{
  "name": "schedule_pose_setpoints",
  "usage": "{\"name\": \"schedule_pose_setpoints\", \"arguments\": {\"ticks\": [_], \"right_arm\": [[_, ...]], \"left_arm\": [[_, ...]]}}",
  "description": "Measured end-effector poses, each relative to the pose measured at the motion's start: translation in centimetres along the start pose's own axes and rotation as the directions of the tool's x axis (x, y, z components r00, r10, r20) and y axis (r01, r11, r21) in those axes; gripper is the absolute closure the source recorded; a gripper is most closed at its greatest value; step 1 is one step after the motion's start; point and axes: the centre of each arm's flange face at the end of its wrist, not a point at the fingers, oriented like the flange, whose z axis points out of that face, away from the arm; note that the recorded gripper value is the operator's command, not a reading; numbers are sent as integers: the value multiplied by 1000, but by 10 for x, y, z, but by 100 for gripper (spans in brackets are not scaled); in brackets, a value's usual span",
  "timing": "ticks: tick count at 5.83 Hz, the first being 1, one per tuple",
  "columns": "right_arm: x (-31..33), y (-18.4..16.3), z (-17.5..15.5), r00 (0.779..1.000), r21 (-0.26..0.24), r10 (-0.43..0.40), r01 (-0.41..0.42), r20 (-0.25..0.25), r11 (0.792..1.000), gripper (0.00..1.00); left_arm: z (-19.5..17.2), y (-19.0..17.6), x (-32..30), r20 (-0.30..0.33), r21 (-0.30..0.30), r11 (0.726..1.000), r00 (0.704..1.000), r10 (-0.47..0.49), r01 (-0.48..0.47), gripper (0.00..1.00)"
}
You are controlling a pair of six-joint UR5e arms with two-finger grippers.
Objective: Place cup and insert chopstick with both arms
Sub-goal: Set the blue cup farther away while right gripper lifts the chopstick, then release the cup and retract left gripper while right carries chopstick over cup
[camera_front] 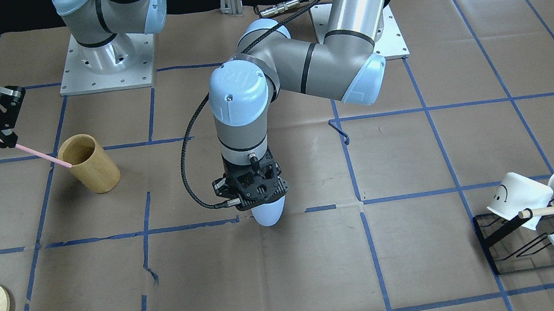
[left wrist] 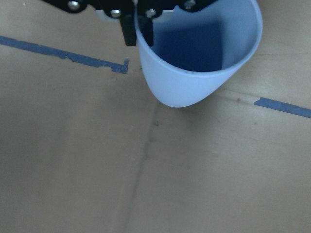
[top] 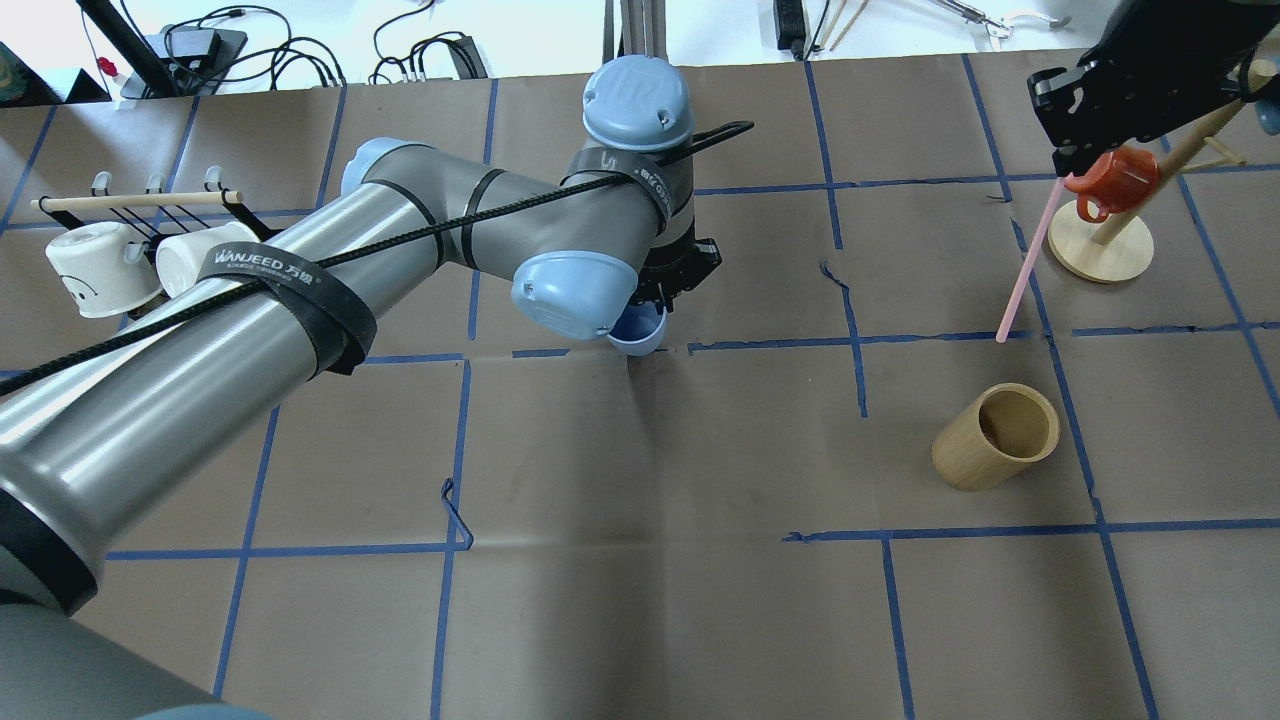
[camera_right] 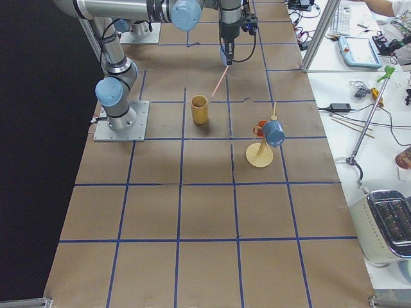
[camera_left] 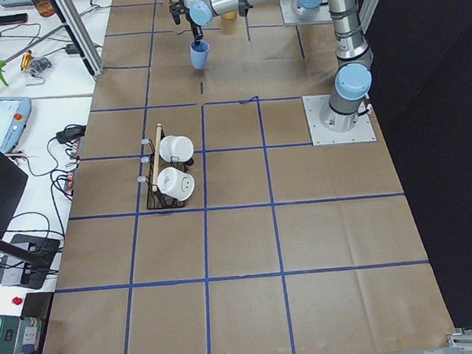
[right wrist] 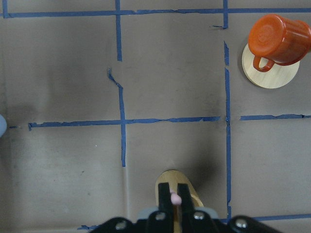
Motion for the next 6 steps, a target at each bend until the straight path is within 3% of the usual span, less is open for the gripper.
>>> {"name": "schedule_pose_setpoints", "arguments": {"ticks": [3, 5, 6], "right_arm": [[-47, 6, -5, 998, 2, 69, -69, 12, 998, 92], [-60, 10, -4, 997, -3, 81, -81, 19, 997, 92], [-63, 10, -4, 996, -4, 86, -86, 23, 996, 92]], "left_arm": [[-4, 4, 3, 9, 10, 1000, 1000, 15, -15, 2], [-64, 7, -25, 13, 7, 998, 998, 61, -62, 2], [-110, 4, -63, 26, -18, 991, 991, 134, -134, 2]]}}
